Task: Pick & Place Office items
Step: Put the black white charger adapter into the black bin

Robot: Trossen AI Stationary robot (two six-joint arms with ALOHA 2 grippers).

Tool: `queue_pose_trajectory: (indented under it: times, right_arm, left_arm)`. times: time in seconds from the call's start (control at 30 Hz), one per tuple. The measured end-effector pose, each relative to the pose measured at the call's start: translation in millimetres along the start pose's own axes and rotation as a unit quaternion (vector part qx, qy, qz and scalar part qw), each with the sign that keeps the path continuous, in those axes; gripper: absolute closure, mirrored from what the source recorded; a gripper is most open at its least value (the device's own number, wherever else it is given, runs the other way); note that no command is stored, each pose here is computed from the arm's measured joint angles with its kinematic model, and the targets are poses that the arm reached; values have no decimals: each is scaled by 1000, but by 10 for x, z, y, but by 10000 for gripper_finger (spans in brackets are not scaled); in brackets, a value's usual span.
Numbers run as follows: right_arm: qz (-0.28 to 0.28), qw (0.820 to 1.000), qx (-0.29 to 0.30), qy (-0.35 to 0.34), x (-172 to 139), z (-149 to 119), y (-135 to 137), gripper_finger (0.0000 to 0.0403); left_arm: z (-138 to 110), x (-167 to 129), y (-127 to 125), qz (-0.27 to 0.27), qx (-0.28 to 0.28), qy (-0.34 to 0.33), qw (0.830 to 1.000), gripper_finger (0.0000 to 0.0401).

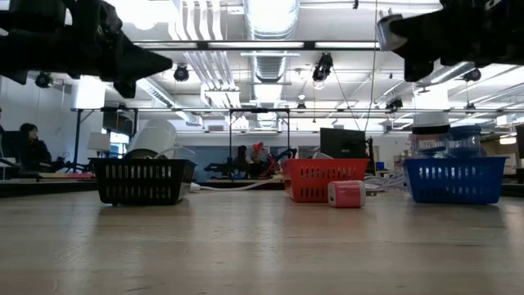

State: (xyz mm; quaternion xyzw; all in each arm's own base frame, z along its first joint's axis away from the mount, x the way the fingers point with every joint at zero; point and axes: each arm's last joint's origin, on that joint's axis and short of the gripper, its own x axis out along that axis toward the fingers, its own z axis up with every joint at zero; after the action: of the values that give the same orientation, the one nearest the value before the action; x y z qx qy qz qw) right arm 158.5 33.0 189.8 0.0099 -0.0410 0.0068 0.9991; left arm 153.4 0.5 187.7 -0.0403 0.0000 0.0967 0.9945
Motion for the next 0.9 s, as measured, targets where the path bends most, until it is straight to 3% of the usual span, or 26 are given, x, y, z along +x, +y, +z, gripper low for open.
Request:
queue_pose_trajectory:
  times: [0.43, 0.7, 0.9]
  right_arm:
    - [22, 999, 25, 4, 232, 151, -66, 276]
    - [68, 996, 60, 4, 471, 314, -127, 276]
    - [55, 994, 89, 30, 713, 370, -170, 276]
  left_arm:
    - [383, 326, -386, -81, 102, -4, 991, 374]
    - [611, 694, -565, -52, 175, 27, 983, 275]
    - [742, 959, -702, -38, 268, 28, 962, 198]
